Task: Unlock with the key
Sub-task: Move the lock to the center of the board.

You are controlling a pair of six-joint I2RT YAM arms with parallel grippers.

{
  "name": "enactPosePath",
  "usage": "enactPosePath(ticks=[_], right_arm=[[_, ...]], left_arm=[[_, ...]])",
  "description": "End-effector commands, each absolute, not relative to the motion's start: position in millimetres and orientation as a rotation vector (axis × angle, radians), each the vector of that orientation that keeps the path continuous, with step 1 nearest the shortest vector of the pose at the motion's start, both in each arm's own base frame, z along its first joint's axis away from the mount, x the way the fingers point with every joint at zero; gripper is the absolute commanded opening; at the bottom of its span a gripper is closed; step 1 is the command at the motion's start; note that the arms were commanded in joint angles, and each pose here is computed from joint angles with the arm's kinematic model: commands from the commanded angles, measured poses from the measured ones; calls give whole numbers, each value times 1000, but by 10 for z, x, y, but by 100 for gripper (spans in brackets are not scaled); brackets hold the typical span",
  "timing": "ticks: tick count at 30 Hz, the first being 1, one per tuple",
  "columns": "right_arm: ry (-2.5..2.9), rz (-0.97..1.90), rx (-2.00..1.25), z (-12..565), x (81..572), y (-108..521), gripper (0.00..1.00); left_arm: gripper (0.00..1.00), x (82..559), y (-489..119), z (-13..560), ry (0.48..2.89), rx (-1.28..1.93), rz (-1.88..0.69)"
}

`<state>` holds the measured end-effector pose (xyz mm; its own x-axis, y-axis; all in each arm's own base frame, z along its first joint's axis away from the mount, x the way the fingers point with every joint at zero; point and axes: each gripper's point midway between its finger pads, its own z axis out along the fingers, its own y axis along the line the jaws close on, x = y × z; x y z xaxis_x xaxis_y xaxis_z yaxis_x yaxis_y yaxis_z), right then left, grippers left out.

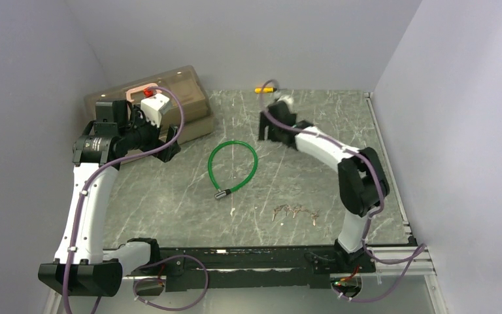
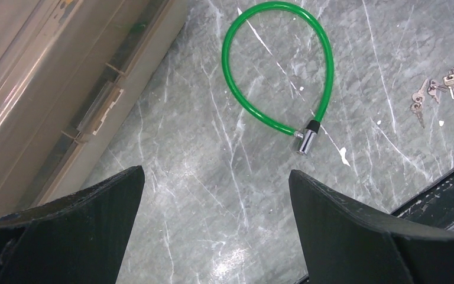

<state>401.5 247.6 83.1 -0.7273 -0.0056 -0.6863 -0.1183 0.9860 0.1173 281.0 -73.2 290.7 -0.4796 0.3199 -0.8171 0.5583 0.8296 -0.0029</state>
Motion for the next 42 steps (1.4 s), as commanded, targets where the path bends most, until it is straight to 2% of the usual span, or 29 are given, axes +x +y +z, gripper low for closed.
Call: enactPosePath(ticks=[1,6,12,28,42], right_arm=[[2263,141,174,1402,4611,1736,84],[2333,81,345,1087,4780,1164,85],[2360,103,443,910,4754,823,99],[2458,109,479,360,4789,644,100],[2479,177,433,192,5018,757,100]], left_arm=[[99,2775,-797,3071,2039,680,-358],[99,2769,-816,3040,2043,680,-375],[99,2765,-826,2984,2041,690,-378],[99,2750,-845,2906,2044,686,-396],[99,2746,-865,2847,2058,701,-411]])
